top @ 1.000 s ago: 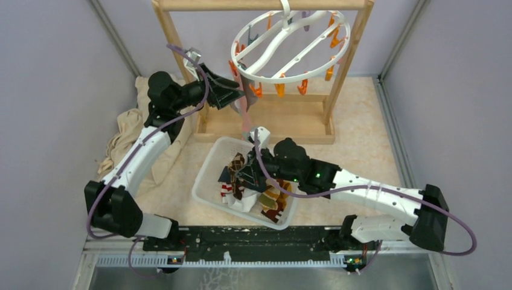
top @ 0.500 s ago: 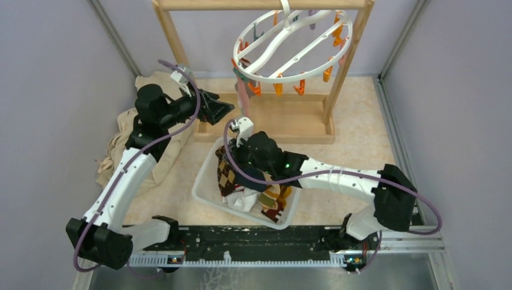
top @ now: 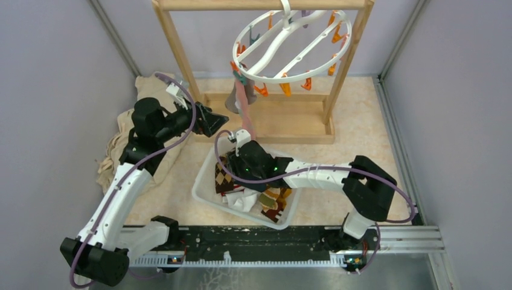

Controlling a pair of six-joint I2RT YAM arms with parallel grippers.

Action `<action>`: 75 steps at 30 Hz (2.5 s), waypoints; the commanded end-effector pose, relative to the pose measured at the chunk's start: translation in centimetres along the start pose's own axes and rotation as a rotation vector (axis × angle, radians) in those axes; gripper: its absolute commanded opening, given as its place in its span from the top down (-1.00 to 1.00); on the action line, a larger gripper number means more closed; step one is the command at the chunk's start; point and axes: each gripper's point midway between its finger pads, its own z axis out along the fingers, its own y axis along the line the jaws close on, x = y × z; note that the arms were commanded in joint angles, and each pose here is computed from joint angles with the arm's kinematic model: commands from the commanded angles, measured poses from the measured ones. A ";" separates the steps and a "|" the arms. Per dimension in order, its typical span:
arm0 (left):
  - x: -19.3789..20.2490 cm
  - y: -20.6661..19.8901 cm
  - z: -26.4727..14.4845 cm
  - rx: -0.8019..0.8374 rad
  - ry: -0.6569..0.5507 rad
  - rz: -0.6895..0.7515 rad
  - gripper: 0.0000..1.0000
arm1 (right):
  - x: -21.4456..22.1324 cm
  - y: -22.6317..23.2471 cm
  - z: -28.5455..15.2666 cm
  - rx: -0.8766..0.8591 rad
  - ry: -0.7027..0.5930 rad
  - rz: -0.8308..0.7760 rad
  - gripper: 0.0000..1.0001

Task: Remove the socks clipped to the hanger
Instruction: Place the sock in the bin, then adjust the bin at the center of the board.

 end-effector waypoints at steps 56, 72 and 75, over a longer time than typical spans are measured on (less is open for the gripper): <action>14.2 7.1 -5.7 -0.420 0.322 -0.160 -0.98 | 7.5 -14.1 -17.7 0.465 0.166 0.240 0.97; 14.3 6.7 -5.5 -0.400 0.319 -0.175 -0.98 | 9.0 -15.9 -18.9 0.574 0.091 0.388 1.00; 14.4 6.6 -5.4 -0.394 0.319 -0.183 -0.98 | 9.3 -16.1 -19.3 0.583 0.076 0.414 1.00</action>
